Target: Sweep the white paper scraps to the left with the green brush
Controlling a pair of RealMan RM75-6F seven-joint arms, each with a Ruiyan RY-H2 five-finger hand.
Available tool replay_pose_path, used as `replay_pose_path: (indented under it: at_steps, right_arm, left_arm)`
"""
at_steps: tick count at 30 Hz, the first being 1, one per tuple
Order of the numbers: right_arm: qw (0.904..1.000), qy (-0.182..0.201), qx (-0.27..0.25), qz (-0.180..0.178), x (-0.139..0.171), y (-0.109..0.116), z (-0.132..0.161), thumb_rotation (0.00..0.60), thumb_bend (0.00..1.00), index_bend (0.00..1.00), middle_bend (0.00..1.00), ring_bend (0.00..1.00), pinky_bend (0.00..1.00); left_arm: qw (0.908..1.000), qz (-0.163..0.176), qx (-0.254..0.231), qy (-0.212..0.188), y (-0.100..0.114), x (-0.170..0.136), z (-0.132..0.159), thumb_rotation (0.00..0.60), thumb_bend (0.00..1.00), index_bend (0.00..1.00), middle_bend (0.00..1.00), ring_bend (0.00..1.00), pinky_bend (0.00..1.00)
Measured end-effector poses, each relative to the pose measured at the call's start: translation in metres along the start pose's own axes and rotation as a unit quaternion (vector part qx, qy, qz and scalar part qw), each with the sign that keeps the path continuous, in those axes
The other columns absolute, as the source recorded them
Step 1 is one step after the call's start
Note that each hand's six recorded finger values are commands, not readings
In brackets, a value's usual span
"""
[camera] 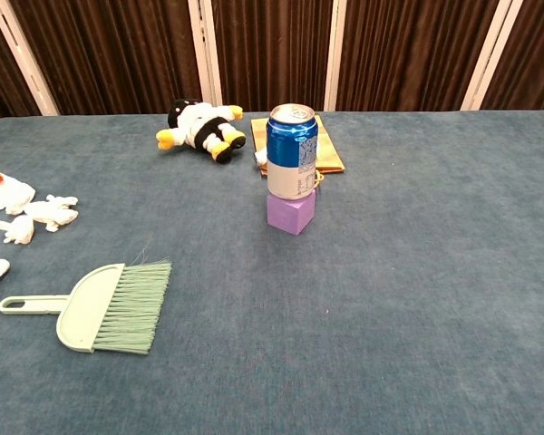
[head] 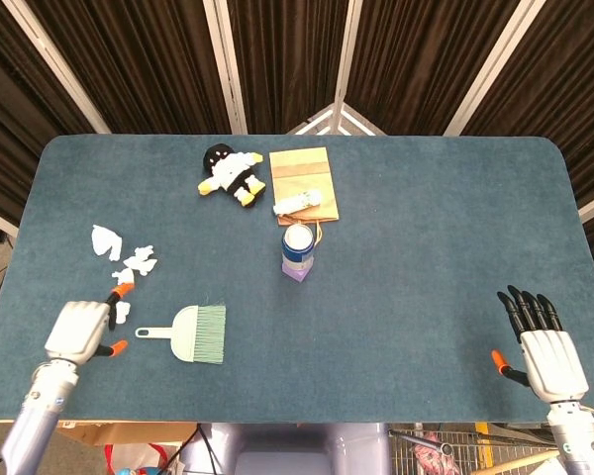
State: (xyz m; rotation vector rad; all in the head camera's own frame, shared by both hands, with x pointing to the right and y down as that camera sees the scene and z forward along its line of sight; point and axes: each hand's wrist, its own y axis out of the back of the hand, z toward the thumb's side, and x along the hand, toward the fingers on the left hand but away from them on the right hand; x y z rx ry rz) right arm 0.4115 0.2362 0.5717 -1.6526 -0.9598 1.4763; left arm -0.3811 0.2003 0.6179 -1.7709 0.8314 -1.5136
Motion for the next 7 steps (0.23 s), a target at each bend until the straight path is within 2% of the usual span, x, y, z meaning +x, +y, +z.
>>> replay_pose_path:
  at_steps: [3,5,7]
  right_arm:
    - [1.0,0.002,0.003,-0.002,0.0,0.0,0.001,0.6,0.32,0.0,0.0,0.0,0.01]
    - [1.0,0.003,0.005,-0.004,0.0,0.001,0.001,0.6,0.32,0.0,0.0,0.0,0.01]
    - [0.9999,0.004,0.008,-0.005,0.0,0.0,0.002,0.6,0.32,0.0,0.0,0.0,0.01]
  left_arm:
    - [0.9993,0.035,-0.012,0.0,0.012,-0.014,-0.012,0.6,0.08,0.0,0.0,0.0,0.16]
    - [0.9983,0.056,-0.018,0.002,0.019,-0.027,-0.023,0.6,0.07,0.0,0.0,0.0,0.07]
    - [0.9972,0.074,-0.013,0.002,0.023,-0.039,-0.034,0.6,0.07,0.0,0.0,0.0,0.04]
